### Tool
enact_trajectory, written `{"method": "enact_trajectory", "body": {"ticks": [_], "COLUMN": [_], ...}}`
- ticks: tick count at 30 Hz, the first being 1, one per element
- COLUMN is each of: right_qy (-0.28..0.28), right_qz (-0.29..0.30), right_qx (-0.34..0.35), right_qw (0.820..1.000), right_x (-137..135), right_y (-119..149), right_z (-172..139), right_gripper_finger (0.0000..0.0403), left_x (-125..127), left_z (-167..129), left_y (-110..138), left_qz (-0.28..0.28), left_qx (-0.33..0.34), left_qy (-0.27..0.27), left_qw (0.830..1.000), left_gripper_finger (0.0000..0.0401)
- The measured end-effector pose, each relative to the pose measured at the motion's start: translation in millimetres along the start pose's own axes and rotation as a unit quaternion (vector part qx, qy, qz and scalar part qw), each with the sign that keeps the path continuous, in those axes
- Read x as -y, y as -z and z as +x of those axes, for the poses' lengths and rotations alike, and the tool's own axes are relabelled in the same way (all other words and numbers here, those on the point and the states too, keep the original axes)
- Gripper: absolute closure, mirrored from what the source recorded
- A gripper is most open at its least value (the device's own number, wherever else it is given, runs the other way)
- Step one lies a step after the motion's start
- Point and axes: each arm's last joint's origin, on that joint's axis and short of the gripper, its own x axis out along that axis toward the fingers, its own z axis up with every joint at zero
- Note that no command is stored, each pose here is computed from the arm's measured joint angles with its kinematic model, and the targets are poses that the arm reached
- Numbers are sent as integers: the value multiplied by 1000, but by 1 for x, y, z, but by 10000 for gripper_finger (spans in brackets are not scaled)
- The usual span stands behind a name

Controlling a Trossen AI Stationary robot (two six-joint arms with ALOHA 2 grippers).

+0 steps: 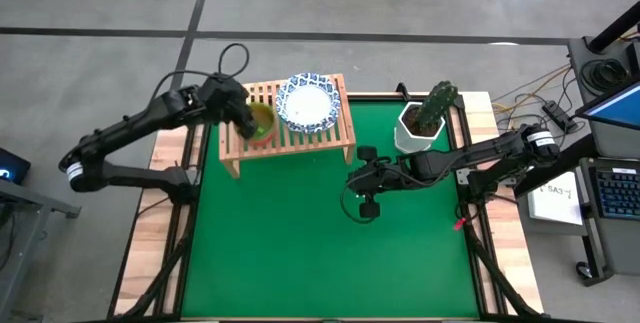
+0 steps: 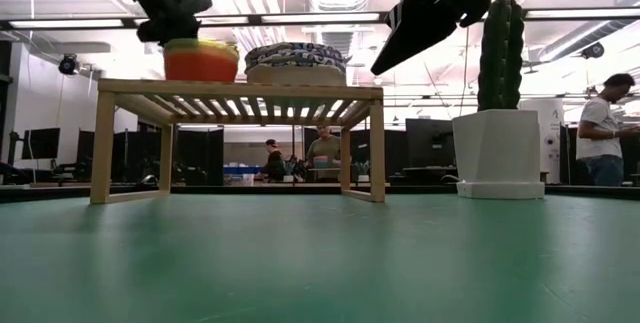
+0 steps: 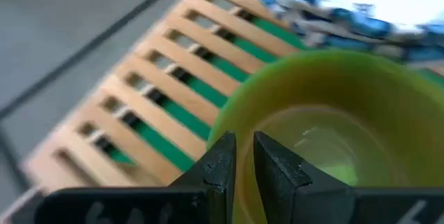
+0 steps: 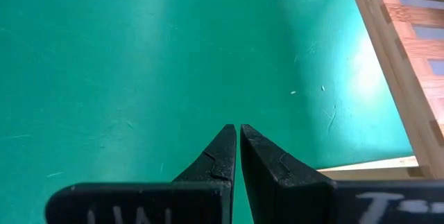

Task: Place and stack bowls onto a shelf
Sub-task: Stack the green bowl on top of the purple bowl on the shelf, then return to Home Position

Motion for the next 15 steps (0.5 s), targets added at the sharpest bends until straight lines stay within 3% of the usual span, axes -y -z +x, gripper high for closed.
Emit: {"method": "enact_trajectory", "body": {"ticks": [5,9,12,15], "right_qy": [3,5,6,-13], "right_qz": [0,4,9,-4], "right_qx": [-1,-1,-2,0], "right_qw": [1000,1000,1000,1000], "right_x": [1,3,4,2], "right_y": [0,0,0,0], "right_z": [0,1,1,1], "right_gripper_finger": [390,390,390,390], "left_x": [-4,-5,-4,6], "left_z": [-4,-8,-15,-26], "left_y": [-14,-27,-34,-35], "left_qz": [19,31,35,50], "left_qx": [9,17,23,30], "left_qy": [-82,-111,-96,-3], "left_qw": [996,993,994,998], "left_gripper_finger": [367,367,367,367]}}
